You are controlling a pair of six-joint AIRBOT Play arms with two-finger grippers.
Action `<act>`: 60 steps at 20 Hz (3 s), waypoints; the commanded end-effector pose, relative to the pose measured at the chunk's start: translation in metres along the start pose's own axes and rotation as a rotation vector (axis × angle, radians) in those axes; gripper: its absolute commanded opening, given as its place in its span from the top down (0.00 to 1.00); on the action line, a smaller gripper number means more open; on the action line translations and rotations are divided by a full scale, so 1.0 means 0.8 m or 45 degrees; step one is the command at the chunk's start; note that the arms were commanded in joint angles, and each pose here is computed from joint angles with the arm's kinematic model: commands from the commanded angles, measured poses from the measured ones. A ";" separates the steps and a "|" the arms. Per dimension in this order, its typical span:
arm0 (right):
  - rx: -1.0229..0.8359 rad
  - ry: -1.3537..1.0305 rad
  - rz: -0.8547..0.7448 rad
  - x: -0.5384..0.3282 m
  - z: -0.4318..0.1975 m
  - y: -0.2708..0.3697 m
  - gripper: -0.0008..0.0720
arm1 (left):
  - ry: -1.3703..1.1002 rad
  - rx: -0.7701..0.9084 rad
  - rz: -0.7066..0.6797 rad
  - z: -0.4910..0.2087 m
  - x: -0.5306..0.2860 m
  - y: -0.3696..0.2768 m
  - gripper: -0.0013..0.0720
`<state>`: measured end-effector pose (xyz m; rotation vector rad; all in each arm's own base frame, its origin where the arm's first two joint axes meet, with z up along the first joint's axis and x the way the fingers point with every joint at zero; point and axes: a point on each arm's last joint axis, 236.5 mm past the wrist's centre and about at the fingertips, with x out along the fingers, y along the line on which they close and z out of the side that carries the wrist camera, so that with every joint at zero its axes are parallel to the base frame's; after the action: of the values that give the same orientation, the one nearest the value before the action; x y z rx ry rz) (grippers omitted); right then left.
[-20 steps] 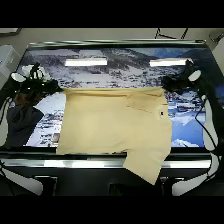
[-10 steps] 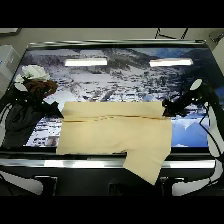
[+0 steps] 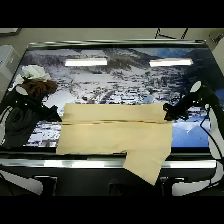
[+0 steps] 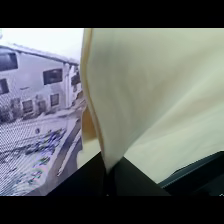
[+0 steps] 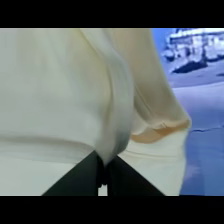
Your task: Fold the clothes and pants, and hang the long-sleeved shirts on hangers.
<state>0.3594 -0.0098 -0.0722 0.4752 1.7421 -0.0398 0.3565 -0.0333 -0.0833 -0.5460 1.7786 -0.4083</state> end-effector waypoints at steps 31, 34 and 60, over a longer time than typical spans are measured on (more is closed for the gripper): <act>0.173 0.145 0.022 -0.041 -0.141 -0.086 0.23 | 0.020 -0.272 -0.158 -0.194 0.081 0.043 0.48; 0.174 0.147 0.021 -0.039 -0.143 -0.087 0.23 | -0.014 -0.296 -0.169 -0.187 0.087 0.042 0.50; 0.157 0.329 0.385 0.103 -0.252 -0.027 0.94 | 0.026 -0.253 -0.195 -0.191 0.089 0.023 0.95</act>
<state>0.1492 0.0466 -0.1141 0.8592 1.9160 0.0816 0.1909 -0.0560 -0.1159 -0.8070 1.8084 -0.3231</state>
